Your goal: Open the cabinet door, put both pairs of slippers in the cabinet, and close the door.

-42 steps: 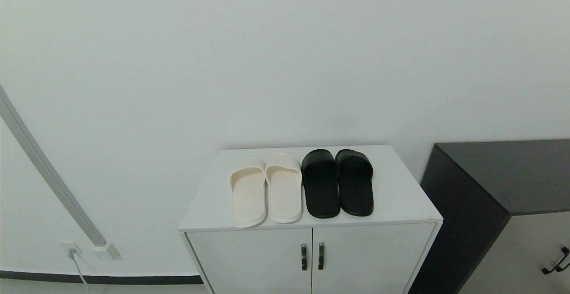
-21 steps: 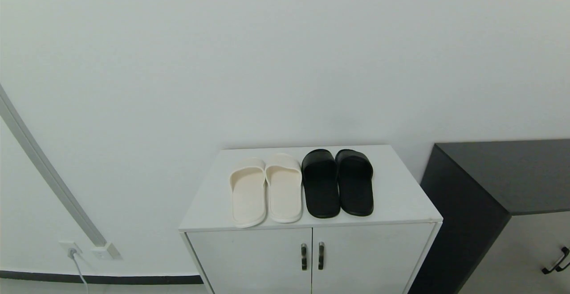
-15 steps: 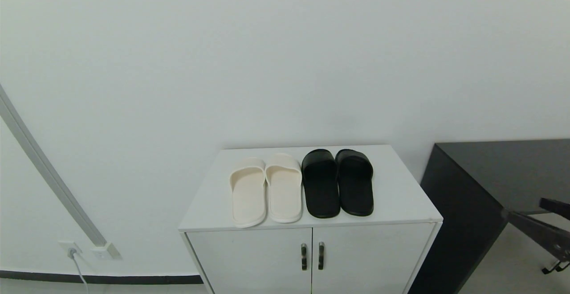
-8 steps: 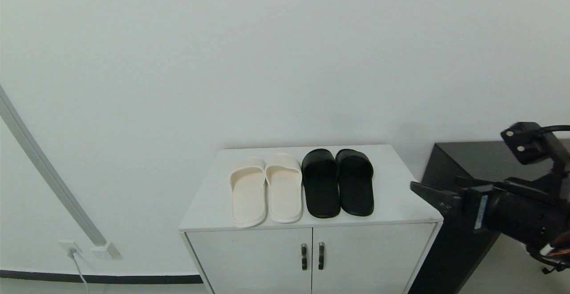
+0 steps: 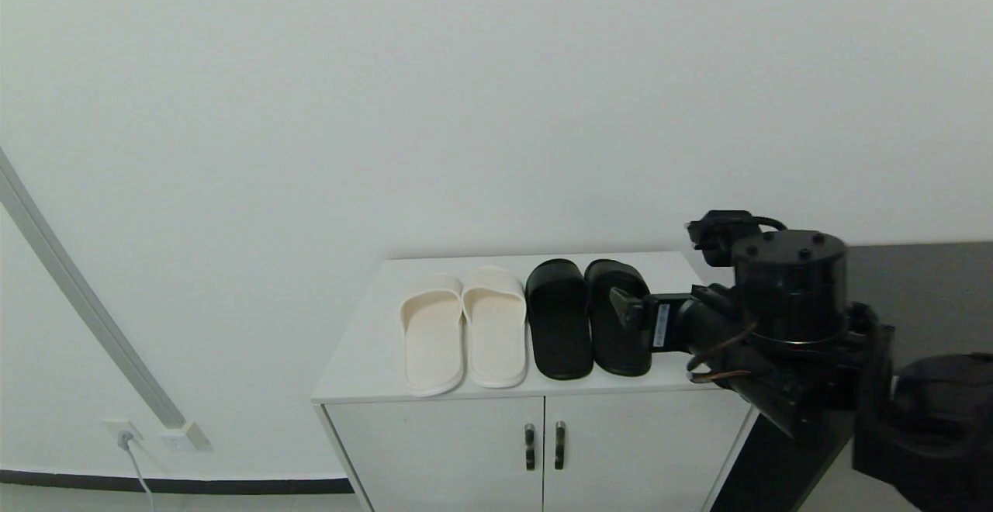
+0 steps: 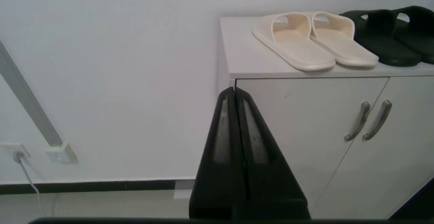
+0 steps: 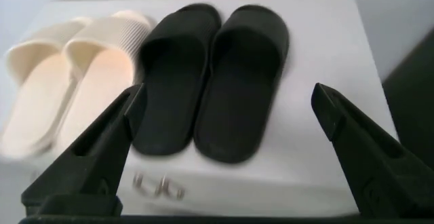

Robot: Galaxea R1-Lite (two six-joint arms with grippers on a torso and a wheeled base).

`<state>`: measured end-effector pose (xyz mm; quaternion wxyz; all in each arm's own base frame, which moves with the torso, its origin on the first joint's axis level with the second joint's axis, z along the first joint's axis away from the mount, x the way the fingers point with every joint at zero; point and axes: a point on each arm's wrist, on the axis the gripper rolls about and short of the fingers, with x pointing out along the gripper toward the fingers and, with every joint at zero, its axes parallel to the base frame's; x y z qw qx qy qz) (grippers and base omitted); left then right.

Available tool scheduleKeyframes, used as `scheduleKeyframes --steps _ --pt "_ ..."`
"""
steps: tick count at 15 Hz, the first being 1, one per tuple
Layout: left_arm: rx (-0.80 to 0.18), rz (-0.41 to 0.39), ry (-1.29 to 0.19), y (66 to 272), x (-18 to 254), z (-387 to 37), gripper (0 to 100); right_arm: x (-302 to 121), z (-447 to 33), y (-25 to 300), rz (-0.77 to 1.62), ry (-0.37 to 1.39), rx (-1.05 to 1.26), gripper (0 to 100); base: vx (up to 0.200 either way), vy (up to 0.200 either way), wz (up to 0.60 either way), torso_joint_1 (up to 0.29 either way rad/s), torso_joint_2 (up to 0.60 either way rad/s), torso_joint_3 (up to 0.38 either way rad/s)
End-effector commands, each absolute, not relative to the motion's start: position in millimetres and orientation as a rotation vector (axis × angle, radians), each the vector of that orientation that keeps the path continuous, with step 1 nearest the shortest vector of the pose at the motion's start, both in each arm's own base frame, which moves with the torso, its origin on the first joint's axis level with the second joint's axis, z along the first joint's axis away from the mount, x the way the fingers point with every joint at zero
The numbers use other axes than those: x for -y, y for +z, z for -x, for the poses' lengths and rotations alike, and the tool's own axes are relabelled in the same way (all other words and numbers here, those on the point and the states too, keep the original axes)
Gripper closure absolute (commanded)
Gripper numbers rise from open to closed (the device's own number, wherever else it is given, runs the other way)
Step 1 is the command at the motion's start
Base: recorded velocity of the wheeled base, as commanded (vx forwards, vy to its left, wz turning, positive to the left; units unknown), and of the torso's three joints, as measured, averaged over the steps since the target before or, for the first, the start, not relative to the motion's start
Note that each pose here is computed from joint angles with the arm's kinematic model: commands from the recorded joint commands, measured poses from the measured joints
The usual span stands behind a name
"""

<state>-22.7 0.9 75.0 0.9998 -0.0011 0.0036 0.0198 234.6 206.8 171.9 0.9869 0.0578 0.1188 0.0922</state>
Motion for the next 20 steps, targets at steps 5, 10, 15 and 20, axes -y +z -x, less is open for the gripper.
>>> scheduleKeyframes --steps 5,10,15,20 --pt "-0.006 0.001 0.038 75 -1 23 100 -261 -290 115 -0.068 0.114 -0.264 0 0.0 0.0 0.0 0.0 0.0 0.0" --pt "-0.008 0.003 0.038 75 -1 23 100 -267 -313 99 -0.056 0.087 -0.271 0 0.0 0.0 0.0 0.0 0.0 0.0" --pt "-0.008 0.003 0.038 75 -1 23 100 -268 -348 85 -0.033 0.051 -0.256 0 0.0 0.0 0.0 0.0 0.0 0.0" --pt "-0.008 0.003 0.038 75 -1 23 100 -270 -372 83 -0.042 0.033 -0.227 0 0.0 0.0 0.0 0.0 0.0 0.0"
